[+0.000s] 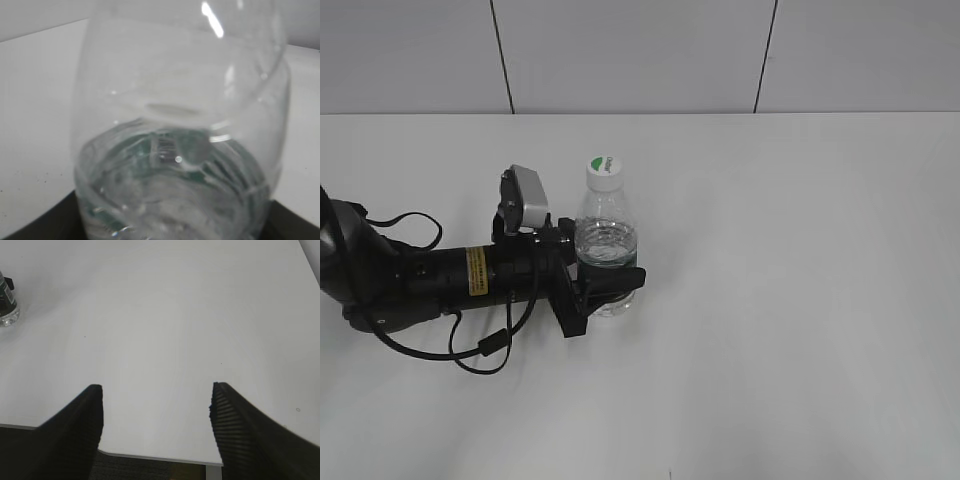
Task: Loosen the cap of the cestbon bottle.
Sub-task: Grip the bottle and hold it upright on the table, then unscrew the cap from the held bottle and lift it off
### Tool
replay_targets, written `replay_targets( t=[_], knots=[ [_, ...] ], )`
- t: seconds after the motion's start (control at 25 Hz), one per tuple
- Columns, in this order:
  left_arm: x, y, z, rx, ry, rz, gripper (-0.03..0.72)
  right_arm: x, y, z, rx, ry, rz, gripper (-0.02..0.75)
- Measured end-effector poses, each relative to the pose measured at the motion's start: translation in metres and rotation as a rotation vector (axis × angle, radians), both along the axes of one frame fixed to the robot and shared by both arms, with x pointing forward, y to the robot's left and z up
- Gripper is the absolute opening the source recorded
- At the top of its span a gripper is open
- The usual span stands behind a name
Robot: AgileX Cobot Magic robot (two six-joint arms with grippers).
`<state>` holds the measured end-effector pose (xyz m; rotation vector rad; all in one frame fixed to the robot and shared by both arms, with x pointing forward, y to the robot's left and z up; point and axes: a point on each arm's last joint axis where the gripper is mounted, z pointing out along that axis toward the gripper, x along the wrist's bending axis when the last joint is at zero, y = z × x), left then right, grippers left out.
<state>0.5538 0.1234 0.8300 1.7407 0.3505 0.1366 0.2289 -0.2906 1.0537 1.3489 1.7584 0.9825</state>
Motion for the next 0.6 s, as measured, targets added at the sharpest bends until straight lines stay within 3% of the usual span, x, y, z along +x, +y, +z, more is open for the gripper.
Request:
replay_targets(
  t=[0.2,0.4,0.6],
  knots=[
    [0.000,0.000,0.000,0.000,-0.001,-0.003,0.408,0.000,0.000,0.003,0.005,-0.016,0.002,0.516],
    [-0.001,0.000,0.000,0.001,-0.001,-0.007,0.408,0.015,0.001,0.029,-0.014,-0.148,0.008,0.516],
    [-0.001,0.000,0.000,0.001,-0.001,-0.008,0.408,0.060,0.003,0.055,-0.050,-0.080,0.022,0.516]
  ],
)
